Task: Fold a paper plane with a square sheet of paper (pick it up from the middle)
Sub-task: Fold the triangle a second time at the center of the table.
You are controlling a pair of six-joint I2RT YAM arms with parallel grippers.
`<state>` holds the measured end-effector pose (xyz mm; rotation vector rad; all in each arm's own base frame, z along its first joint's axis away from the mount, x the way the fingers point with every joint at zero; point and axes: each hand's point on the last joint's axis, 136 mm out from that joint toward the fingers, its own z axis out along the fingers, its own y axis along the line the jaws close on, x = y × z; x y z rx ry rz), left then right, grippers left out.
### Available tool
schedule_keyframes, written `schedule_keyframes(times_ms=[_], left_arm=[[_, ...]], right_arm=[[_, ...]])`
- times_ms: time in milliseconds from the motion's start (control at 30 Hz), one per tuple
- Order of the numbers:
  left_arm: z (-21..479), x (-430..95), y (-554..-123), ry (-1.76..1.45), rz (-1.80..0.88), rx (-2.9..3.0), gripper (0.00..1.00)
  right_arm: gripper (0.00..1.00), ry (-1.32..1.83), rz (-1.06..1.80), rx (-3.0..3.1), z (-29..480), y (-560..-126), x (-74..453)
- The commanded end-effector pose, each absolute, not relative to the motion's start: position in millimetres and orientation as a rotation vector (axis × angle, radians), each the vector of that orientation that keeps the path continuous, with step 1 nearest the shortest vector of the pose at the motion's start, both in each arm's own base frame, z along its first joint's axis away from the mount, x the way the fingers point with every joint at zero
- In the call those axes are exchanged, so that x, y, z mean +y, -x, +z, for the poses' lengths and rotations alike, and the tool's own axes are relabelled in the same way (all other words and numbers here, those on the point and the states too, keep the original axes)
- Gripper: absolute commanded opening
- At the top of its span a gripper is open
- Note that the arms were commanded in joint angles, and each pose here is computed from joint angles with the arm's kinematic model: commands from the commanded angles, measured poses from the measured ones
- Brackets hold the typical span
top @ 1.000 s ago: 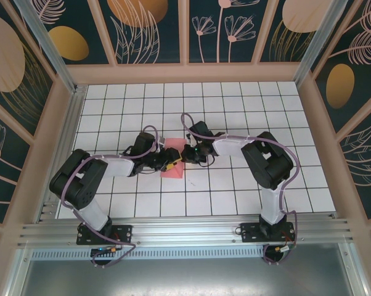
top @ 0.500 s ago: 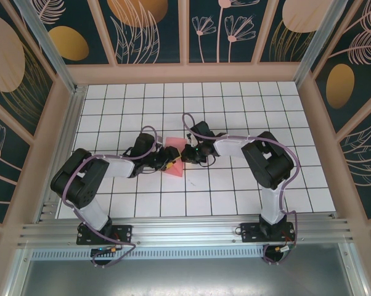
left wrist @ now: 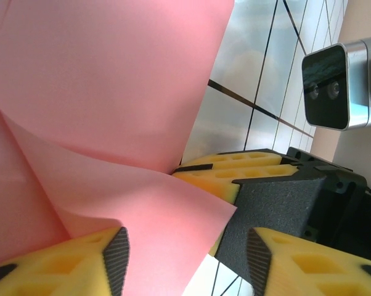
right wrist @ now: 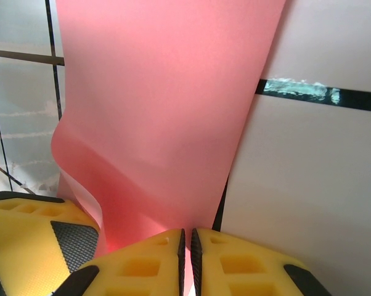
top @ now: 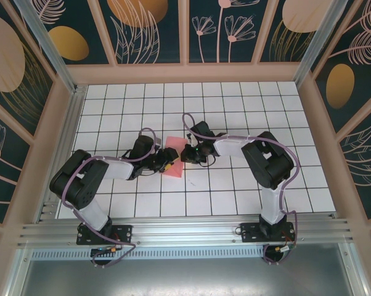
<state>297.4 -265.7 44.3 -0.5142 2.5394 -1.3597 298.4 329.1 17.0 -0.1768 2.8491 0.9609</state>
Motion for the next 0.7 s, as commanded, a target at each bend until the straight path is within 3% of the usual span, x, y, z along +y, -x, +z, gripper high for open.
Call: schedule_keyframes(times_ms=[0, 333, 667], left_arm=[[52.0, -267.7, -300.4, 0.505, -1.382, 2.497, 0.49], [44.5, -268.9, -298.7, 0.528, -1.391, 2.518, 0.35], [34.3, -268.0, -295.8, 0.539, -1.373, 2.551, 0.33]], right_arm=[[0.16, 0.149, 0.879, 2.895, -0.4, -293.3, 316.7], [0.07, 0.156, 0.889, 2.893, -0.3, -292.2, 316.9], [0.06, 0.156, 0.882, 2.899, -1.2, -291.9, 316.2]])
